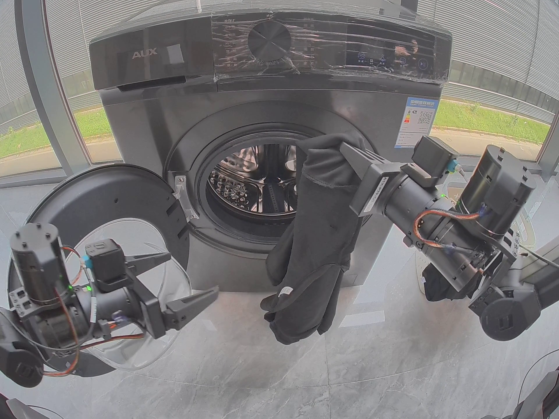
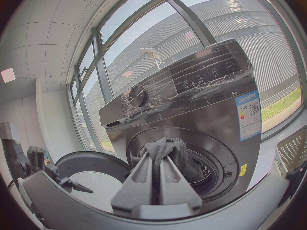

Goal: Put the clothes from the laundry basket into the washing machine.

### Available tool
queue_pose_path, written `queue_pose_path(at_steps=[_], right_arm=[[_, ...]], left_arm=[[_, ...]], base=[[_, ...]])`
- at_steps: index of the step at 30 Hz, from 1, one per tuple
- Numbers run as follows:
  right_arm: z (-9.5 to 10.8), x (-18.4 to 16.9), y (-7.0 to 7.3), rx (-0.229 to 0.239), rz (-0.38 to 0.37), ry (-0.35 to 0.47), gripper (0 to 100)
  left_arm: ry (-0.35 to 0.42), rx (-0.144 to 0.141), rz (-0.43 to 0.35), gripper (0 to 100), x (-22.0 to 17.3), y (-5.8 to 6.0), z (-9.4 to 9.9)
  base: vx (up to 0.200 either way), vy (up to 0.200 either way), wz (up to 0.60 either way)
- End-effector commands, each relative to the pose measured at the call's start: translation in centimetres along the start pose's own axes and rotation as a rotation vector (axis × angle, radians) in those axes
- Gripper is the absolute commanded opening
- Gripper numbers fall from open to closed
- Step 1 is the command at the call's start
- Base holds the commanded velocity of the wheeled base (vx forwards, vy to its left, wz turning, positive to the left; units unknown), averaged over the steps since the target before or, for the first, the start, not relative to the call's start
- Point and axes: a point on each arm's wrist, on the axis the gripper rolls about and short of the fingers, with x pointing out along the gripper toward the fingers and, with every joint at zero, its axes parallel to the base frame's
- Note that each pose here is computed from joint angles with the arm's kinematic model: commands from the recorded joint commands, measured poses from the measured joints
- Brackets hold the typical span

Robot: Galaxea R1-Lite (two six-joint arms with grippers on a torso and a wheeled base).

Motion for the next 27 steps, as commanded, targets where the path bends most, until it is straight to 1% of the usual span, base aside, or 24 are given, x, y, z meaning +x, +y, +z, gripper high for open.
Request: queue_pose_path(at_steps=[1, 4, 7, 10, 20, 22, 25, 27], right_arm=[[-0.1, 1.1, 0.3, 0.003, 0.007, -0.013, 0], [-0.4, 1.1, 0.2, 0.001, 0.002, -0.006, 0], [-0.8, 1.4, 0.2, 0.0, 0.001, 0.001, 0], [-1.0, 1.6, 0.4, 0.001, 0.004, 0.002, 0], [-0.5, 2.0, 0.5, 0.006, 0.008, -0.023, 0], [-0.5, 2.0, 0.6, 0.008, 0.011, -0.029, 0], [-0.5, 2.0, 0.6, 0.008, 0.011, -0.029, 0], [-0.5, 2.0, 0.8, 0.009, 0.015, -0.029, 0]], left_arm=[[0.158, -0.023, -0.023, 100, 5.0, -0.1, -3.9], [0.146, -0.023, 0.013, 100, 6.6, 0.1, -4.9], [0.135, -0.027, 0.0, 100, 7.9, -0.1, -5.8], [0.163, -0.031, -0.011, 100, 8.8, -0.3, -7.2], [0.224, -0.04, -0.021, 100, 10.5, 0.0, -9.7], [0.23, -0.042, -0.021, 100, 11.1, 0.1, -10.5], [0.216, -0.04, -0.018, 100, 11.7, 0.2, -11.1], [0.207, -0.038, -0.015, 100, 12.3, 0.3, -11.9]], base=[[0.0, 0.0, 0.0], [0.0, 0.0, 0.0], [0.0, 0.0, 0.0], [0.0, 0.0, 0.0], [0.0, 0.0, 0.0], [0.0, 0.0, 0.0], [0.0, 0.0, 0.0], [0.0, 0.0, 0.0]])
